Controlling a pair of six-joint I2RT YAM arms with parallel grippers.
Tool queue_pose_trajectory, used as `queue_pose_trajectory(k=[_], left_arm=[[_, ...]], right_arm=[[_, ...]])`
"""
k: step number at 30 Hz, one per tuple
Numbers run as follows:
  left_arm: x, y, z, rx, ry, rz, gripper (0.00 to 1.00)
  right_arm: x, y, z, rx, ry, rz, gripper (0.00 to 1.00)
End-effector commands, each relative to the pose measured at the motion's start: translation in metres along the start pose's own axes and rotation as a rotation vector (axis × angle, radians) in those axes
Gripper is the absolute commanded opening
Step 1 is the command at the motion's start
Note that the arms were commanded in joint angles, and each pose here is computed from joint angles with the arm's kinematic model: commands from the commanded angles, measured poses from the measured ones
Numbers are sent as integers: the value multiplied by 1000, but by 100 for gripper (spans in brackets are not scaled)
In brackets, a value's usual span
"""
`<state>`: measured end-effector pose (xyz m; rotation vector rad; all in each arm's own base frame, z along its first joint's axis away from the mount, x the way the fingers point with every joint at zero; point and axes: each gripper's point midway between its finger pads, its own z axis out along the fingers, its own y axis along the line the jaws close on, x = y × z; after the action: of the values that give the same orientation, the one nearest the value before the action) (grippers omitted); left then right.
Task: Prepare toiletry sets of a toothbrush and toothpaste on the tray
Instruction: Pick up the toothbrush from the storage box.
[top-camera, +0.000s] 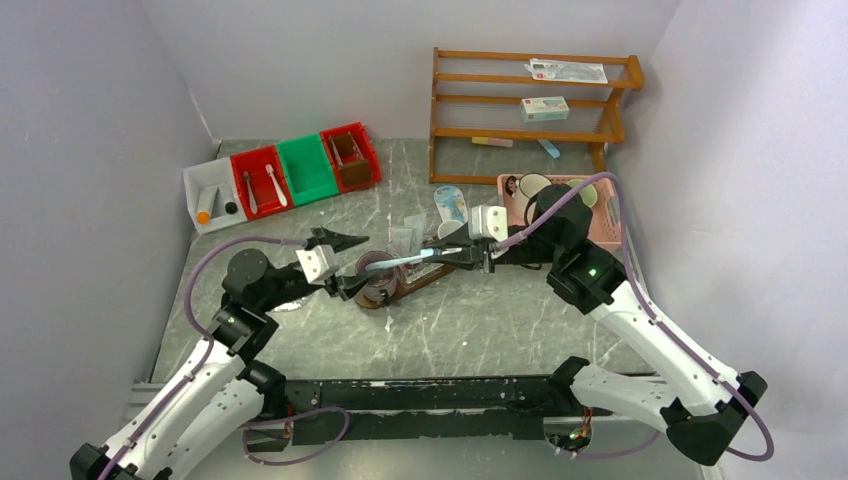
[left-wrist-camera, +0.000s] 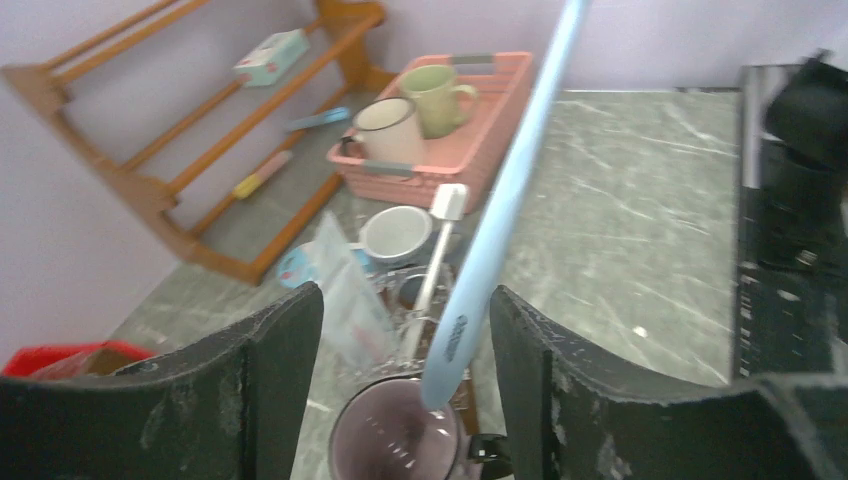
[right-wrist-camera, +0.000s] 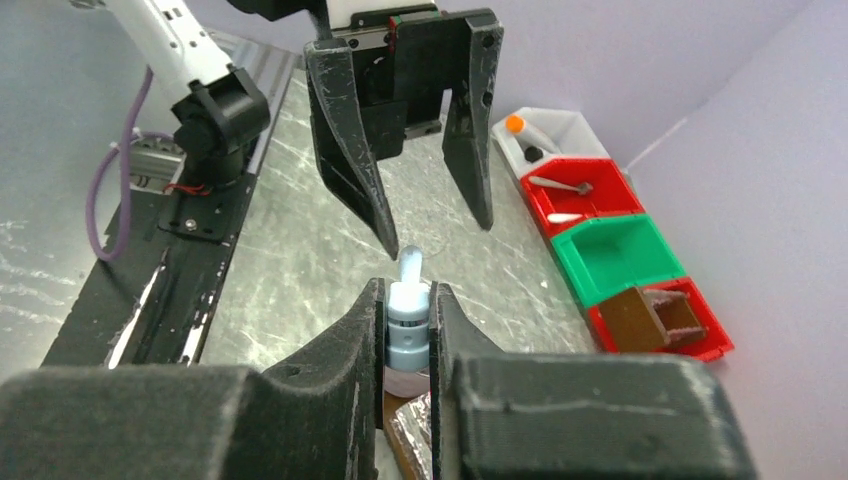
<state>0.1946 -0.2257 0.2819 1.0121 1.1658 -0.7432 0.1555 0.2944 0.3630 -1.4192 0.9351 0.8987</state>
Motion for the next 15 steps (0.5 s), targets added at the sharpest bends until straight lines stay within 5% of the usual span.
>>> queue_pose_trajectory(k=[1,15], left_arm=[[-13,45,-11,-260,10,40,70],[1,122,-64,-807,123,-48,91]], right_arm=[[7,-4,-8,67,92,21,0],[27,-4,-1,176,299,10,0]])
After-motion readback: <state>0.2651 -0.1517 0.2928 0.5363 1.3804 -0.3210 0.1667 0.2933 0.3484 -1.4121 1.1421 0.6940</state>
